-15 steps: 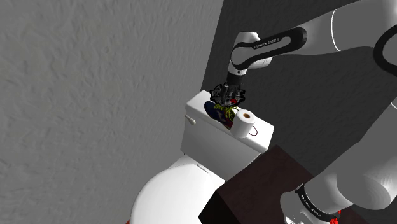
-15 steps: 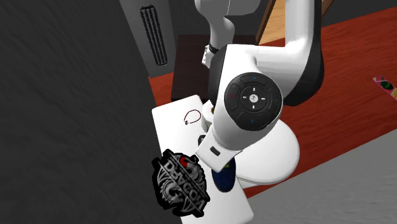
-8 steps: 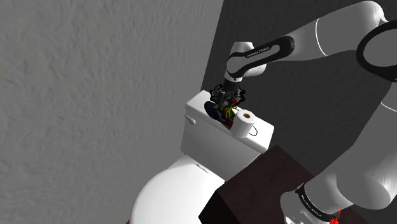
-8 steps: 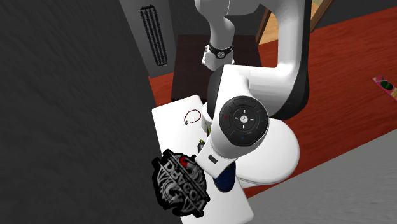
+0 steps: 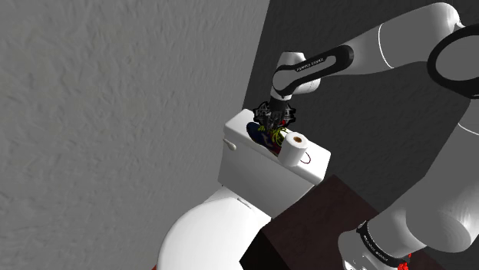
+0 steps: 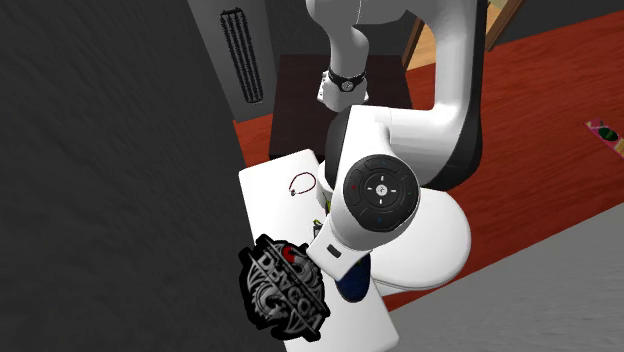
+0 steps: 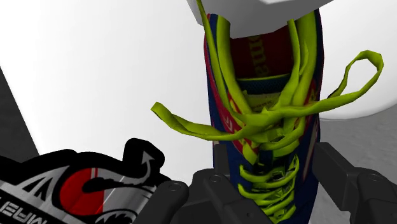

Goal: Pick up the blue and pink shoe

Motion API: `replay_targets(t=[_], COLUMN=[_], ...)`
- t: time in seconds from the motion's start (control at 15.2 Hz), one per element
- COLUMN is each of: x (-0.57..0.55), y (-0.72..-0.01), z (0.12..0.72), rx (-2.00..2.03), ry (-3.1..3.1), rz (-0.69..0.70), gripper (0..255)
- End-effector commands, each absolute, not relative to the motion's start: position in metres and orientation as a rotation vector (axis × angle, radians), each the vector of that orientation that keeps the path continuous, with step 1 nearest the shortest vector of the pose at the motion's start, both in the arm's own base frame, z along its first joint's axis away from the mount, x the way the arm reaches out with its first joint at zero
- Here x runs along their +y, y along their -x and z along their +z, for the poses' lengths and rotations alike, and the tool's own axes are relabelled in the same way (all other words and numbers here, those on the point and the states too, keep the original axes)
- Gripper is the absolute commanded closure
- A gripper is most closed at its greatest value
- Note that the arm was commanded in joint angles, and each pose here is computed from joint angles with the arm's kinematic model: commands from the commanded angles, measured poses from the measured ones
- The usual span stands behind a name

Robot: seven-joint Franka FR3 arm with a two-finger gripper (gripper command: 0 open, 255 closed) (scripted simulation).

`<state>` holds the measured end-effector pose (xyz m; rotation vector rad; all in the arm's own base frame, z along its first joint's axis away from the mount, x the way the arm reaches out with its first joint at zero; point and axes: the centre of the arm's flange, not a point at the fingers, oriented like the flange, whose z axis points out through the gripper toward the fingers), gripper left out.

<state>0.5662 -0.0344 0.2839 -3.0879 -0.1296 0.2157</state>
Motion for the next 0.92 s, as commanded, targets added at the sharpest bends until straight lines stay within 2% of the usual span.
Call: replay_targets(t=[0.0,0.2,0.86], x=[-0.035,-0.034,-0.034], y=[-0.566,-0.566,-0.566], z=[0.283,0.283,0.336], rx=[-0.129,-0.129,-0.129], ry=[3.088,3.088,3.088], rz=[0.217,0.217,0.217], gripper=[255,255,255])
